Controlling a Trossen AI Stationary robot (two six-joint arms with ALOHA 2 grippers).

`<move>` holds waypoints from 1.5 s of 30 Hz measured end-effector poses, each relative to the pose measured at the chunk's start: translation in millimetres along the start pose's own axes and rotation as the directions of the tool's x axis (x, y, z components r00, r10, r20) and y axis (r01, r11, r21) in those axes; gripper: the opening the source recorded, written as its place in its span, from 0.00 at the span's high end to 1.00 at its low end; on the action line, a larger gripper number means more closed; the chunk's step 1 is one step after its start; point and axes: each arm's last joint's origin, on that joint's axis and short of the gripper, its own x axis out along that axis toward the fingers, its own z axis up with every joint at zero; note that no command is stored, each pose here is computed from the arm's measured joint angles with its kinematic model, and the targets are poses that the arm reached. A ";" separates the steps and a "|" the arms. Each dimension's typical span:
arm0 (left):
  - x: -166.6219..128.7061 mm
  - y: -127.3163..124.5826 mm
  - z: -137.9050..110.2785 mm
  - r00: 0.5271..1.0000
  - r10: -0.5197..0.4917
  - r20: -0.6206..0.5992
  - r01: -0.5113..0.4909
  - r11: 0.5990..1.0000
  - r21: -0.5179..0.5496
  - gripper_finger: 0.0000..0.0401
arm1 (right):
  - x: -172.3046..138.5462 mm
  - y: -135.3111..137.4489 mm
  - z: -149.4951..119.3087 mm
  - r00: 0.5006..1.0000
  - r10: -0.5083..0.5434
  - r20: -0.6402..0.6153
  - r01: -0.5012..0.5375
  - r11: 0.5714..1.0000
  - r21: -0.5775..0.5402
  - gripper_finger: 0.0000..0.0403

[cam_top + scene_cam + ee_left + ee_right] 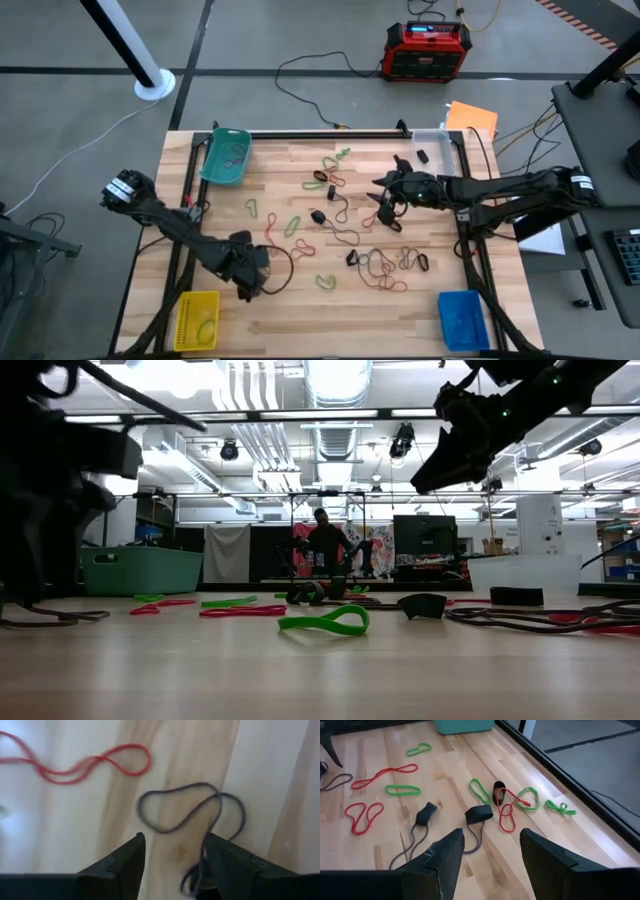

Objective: Sort rubber bands into baskets
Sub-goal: Put the violet rubber band into the blue bin

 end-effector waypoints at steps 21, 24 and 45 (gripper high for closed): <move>10.4 -3.0 -1.8 1.000 -0.010 -0.017 0.010 1.000 0.000 0.91 | 1.5 0.3 -1.0 1.000 -0.001 -0.006 0.001 1.000 -0.021 0.53; 10.0 -2.8 -1.7 1.000 -0.010 -0.016 0.010 1.000 0.006 0.98 | 1.5 0.3 -0.9 1.000 -0.001 -0.006 0.001 1.000 -0.024 0.53; -83.9 25.8 15.7 0.859 0.065 0.508 -0.102 0.994 0.046 1.00 | 1.1 1.8 7.6 0.997 0.016 0.082 -0.014 0.999 -0.033 0.53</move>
